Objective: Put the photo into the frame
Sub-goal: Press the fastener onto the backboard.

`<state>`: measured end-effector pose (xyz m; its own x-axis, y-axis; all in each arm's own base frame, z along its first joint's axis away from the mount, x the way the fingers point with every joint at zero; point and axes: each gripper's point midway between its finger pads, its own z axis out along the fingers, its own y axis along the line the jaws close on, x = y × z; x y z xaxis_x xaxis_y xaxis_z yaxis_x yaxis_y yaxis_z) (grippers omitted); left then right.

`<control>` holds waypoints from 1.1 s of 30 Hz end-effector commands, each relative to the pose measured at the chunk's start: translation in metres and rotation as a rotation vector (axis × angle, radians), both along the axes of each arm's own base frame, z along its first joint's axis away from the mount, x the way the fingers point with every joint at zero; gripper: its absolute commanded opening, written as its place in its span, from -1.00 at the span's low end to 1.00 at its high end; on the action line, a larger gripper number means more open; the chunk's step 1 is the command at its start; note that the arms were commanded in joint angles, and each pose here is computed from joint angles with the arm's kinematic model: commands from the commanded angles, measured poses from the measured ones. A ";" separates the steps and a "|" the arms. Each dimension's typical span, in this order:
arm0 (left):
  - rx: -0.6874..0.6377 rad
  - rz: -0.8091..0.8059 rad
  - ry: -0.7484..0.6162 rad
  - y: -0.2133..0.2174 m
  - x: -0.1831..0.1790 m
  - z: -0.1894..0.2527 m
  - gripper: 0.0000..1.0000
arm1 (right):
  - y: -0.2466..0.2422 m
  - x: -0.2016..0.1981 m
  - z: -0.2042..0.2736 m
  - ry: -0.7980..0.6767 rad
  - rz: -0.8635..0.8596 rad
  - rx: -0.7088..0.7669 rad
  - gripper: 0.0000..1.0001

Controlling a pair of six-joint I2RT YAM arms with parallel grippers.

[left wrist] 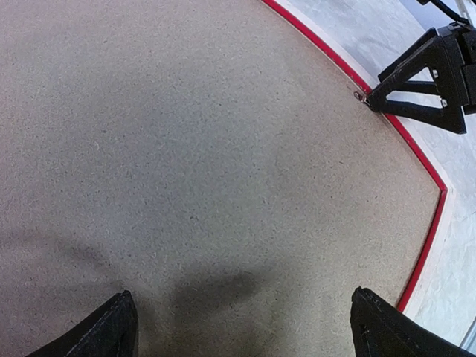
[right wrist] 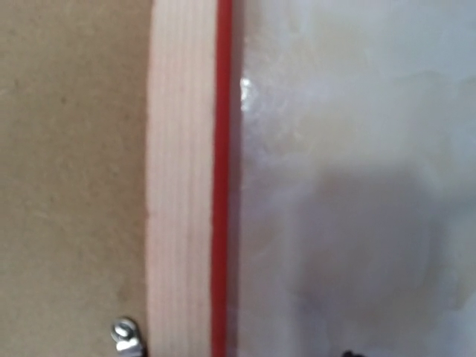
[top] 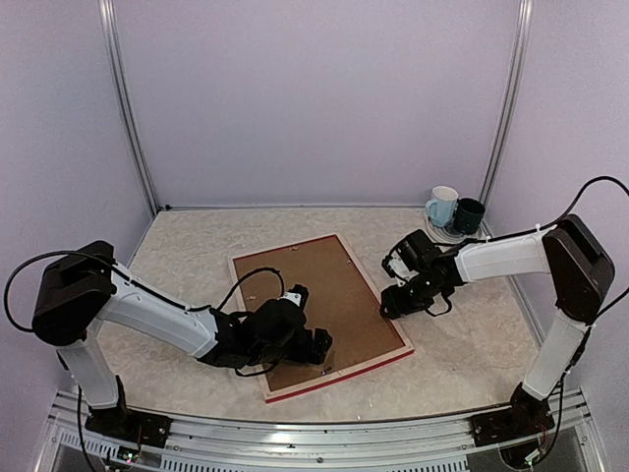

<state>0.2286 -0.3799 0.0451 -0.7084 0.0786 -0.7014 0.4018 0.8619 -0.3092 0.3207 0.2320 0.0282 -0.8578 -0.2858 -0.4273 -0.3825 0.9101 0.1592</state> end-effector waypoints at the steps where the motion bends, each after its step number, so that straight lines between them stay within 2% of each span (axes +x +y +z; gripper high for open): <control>1: 0.014 -0.027 0.013 -0.009 -0.002 -0.004 0.97 | -0.002 0.001 -0.013 0.019 0.001 -0.017 0.18; 11: 0.027 -0.028 0.014 -0.009 -0.002 -0.007 0.97 | -0.002 0.000 -0.022 0.035 0.004 -0.027 0.13; 13: 0.026 -0.026 0.016 -0.008 -0.002 -0.008 0.97 | -0.004 -0.001 -0.023 0.035 0.002 -0.033 0.01; 15: 0.025 -0.026 0.018 -0.008 -0.003 -0.009 0.97 | -0.006 0.000 -0.023 0.029 -0.007 -0.037 -0.23; 18: 0.025 -0.024 0.018 -0.006 -0.003 -0.009 0.97 | -0.007 0.000 -0.023 0.025 -0.010 -0.038 -0.48; 25: 0.025 -0.021 0.017 -0.005 -0.003 -0.009 0.97 | -0.002 -0.004 -0.024 0.037 0.002 -0.006 -0.71; 28: 0.026 -0.021 0.016 -0.004 -0.003 -0.008 0.97 | 0.005 -0.006 -0.019 0.046 0.019 0.032 -0.63; 31: 0.029 -0.018 0.005 -0.003 -0.002 -0.004 0.97 | 0.016 -0.007 -0.003 0.044 0.053 0.086 -0.14; 33: 0.031 -0.013 -0.008 -0.003 0.000 0.001 0.97 | 0.016 -0.004 0.013 0.020 0.051 0.097 0.08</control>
<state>0.2302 -0.3863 0.0447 -0.7082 0.0881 -0.7005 0.4100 0.8590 -0.3065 0.3231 0.2497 0.0280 -0.8505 -0.2800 -0.4452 -0.4116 0.8814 0.2318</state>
